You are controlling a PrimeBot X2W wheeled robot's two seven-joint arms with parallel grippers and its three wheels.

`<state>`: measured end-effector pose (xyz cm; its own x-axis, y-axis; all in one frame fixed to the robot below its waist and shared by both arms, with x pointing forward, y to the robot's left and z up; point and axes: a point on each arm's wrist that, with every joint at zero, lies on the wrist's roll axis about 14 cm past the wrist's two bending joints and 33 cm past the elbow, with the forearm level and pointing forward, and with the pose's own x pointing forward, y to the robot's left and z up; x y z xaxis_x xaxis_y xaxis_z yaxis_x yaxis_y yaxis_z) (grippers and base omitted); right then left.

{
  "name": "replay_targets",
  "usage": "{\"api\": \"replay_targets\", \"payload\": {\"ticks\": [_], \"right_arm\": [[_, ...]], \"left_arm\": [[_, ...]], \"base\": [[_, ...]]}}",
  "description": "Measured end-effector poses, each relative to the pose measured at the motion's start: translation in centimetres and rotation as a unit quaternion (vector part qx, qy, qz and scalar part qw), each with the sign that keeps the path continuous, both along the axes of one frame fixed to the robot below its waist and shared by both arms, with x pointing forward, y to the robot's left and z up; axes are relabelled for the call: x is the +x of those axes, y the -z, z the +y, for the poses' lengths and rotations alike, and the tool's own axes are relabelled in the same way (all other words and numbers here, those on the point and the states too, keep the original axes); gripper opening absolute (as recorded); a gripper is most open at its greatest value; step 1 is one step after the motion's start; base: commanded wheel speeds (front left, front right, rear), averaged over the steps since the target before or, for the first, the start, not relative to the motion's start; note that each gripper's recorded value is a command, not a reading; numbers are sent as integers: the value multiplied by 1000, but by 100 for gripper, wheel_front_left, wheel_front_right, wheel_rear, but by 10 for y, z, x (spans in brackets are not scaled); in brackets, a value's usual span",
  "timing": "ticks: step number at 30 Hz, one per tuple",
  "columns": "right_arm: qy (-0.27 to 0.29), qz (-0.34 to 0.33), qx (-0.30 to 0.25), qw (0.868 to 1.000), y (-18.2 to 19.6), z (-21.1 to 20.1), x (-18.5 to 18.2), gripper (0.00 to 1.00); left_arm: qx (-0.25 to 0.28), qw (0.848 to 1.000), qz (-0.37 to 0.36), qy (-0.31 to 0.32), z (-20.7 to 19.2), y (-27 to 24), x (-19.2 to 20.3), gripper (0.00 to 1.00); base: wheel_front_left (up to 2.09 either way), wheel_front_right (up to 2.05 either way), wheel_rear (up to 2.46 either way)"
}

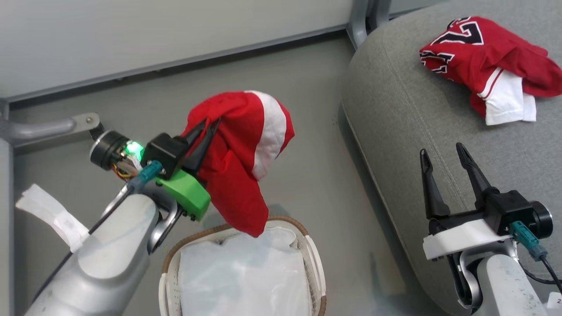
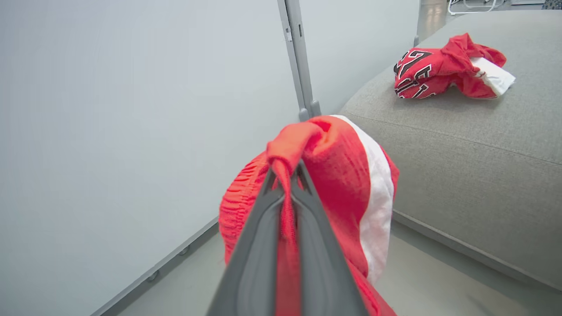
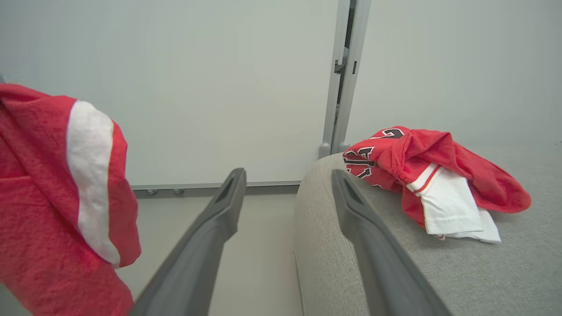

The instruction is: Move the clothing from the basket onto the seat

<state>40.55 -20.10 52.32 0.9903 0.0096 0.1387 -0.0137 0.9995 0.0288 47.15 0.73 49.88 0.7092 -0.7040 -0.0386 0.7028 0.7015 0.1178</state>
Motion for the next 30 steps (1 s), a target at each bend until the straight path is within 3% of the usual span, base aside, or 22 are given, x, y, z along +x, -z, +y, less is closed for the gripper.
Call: {"api": "replay_targets", "payload": {"ticks": [12, 20, 30], "right_arm": [[-66, -56, 2, 996, -42, 45, -15, 100], [-132, -93, 19, 987, -73, 85, -7, 100], [-203, -98, -25, 974, -92, 132, 19, 100]], "left_arm": [[-20, 989, -143, -9, 1, -146, 7, 0], [-38, 987, -159, 9, -18, -167, 0, 0], [-50, 985, -162, 43, -36, -174, -26, 0]], "base": [[0, 0, 0], [0, 0, 0], [0, 0, 0]]}}
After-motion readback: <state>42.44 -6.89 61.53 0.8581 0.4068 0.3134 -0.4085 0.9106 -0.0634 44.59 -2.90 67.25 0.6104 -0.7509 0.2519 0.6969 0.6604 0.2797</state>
